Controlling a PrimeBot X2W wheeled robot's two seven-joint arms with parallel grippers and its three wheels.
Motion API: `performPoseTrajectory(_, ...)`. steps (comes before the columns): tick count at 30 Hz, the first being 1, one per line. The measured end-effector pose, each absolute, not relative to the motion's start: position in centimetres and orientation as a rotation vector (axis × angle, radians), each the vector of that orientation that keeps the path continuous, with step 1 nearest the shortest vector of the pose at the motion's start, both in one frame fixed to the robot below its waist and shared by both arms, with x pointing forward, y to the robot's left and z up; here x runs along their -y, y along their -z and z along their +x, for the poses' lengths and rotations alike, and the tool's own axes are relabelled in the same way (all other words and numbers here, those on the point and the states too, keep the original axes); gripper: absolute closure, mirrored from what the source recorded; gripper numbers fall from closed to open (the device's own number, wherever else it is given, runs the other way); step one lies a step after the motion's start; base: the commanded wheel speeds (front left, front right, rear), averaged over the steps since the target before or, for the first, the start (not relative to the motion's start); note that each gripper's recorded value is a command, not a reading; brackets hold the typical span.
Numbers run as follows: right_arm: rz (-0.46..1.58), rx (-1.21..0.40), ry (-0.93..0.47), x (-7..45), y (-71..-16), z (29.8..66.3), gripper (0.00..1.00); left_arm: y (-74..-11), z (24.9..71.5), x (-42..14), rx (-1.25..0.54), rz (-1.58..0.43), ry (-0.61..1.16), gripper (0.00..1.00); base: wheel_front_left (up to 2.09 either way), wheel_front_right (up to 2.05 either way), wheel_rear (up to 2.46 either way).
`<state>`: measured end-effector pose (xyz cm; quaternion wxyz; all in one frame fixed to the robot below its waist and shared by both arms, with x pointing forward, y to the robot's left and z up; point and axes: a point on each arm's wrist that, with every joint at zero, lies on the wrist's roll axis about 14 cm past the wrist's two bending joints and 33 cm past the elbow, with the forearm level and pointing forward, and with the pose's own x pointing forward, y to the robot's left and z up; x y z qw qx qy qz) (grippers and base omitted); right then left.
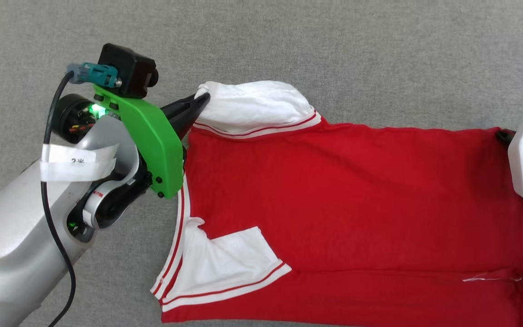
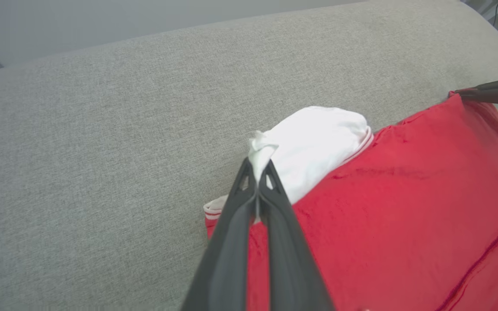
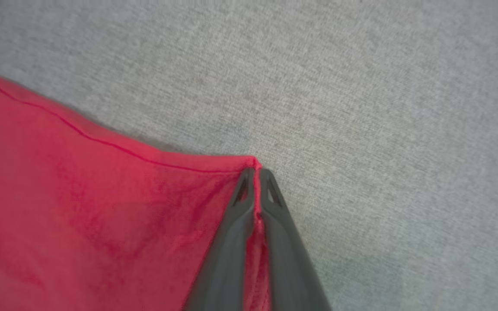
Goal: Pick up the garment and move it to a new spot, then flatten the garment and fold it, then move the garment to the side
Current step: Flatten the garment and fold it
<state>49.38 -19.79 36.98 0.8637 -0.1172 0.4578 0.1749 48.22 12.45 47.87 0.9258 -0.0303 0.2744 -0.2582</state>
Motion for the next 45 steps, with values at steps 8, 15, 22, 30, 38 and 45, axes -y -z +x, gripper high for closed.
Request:
performPoseTrajectory(8, -0.157, -0.798, -0.315, 20.3, -39.9, 49.4, 1.0, -48.4, 46.9, -13.3, -0.54, -0.075, 0.493, 1.0, 0.0, 0.0, 0.0)
performPoseTrajectory(15, -0.08, -0.663, -0.273, 21.1, -42.9, 47.8, 1.0, -49.2, 44.2, -13.4, -0.53, -0.101, 0.485, 1.0, 0.0, 0.0, 0.0)
performPoseTrajectory(22, 0.013, -0.583, -0.26, 20.9, -44.3, 44.2, 1.0, -49.6, 40.7, -13.7, -0.513, -0.144, 0.456, 1.0, 0.0, 0.0, 0.0)
performPoseTrajectory(30, 0.095, -0.563, -0.274, 20.2, -44.6, 40.1, 1.0, -47.5, 35.2, -13.6, -0.583, -0.224, 0.422, 1.0, 0.0, 0.0, 0.0)
performPoseTrajectory(38, 0.095, -0.682, -0.307, 19.8, -42.5, 36.7, 1.0, -43.9, 31.3, -13.6, -0.705, -0.245, 0.4, 1.0, 0.0, 0.0, 0.0)
performPoseTrajectory(45, 0.035, -0.802, -0.348, 20.0, -40.8, 35.0, 1.0, -40.5, 29.7, -13.8, -0.805, -0.18, 0.414, 1.0, 0.0, 0.0, 0.0)
